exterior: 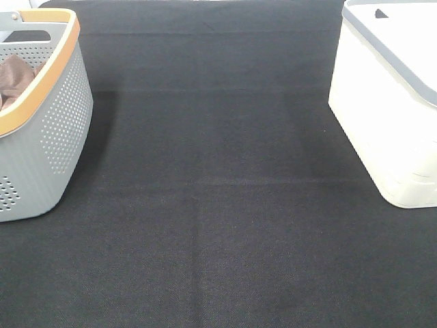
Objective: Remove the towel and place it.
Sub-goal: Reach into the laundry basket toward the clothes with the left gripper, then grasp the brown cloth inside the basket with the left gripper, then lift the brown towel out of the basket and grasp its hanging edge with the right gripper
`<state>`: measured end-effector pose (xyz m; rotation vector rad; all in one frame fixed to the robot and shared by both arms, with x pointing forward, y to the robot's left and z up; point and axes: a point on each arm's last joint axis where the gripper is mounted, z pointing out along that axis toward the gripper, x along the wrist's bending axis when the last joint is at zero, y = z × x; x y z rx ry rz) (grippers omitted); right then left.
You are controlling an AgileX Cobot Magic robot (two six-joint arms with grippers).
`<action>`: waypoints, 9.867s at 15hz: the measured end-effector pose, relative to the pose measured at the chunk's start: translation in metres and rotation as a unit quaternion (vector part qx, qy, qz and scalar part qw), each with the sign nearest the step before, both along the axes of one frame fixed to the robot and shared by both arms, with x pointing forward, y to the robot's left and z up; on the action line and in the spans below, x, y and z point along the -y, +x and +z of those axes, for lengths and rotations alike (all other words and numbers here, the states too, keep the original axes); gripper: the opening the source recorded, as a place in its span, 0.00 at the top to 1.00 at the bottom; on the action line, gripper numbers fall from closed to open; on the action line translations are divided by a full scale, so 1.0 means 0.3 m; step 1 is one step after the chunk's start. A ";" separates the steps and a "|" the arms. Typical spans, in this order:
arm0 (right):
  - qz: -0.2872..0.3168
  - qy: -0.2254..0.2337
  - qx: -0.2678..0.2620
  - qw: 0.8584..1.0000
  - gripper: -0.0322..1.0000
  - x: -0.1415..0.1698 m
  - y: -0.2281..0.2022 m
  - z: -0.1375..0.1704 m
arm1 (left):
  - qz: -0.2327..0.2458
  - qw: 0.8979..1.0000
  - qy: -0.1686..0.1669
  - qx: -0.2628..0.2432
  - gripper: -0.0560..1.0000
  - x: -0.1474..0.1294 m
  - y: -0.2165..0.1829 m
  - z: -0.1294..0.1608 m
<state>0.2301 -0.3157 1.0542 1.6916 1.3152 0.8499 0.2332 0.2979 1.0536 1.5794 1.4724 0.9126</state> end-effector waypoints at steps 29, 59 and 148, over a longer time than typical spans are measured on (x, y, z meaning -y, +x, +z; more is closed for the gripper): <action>0.000 0.000 0.000 1.000 0.47 0.000 0.000 0.000 | 0.000 1.000 0.000 0.000 0.28 0.000 0.000 0.000; 0.000 0.000 0.000 1.000 0.47 0.000 0.000 0.000 | 0.120 0.978 -0.150 -0.082 0.28 0.015 1.068 0.077; 0.470 -0.022 -0.027 0.882 0.38 -0.583 0.825 0.086 | -0.266 0.897 -0.191 0.298 0.95 0.821 0.957 0.649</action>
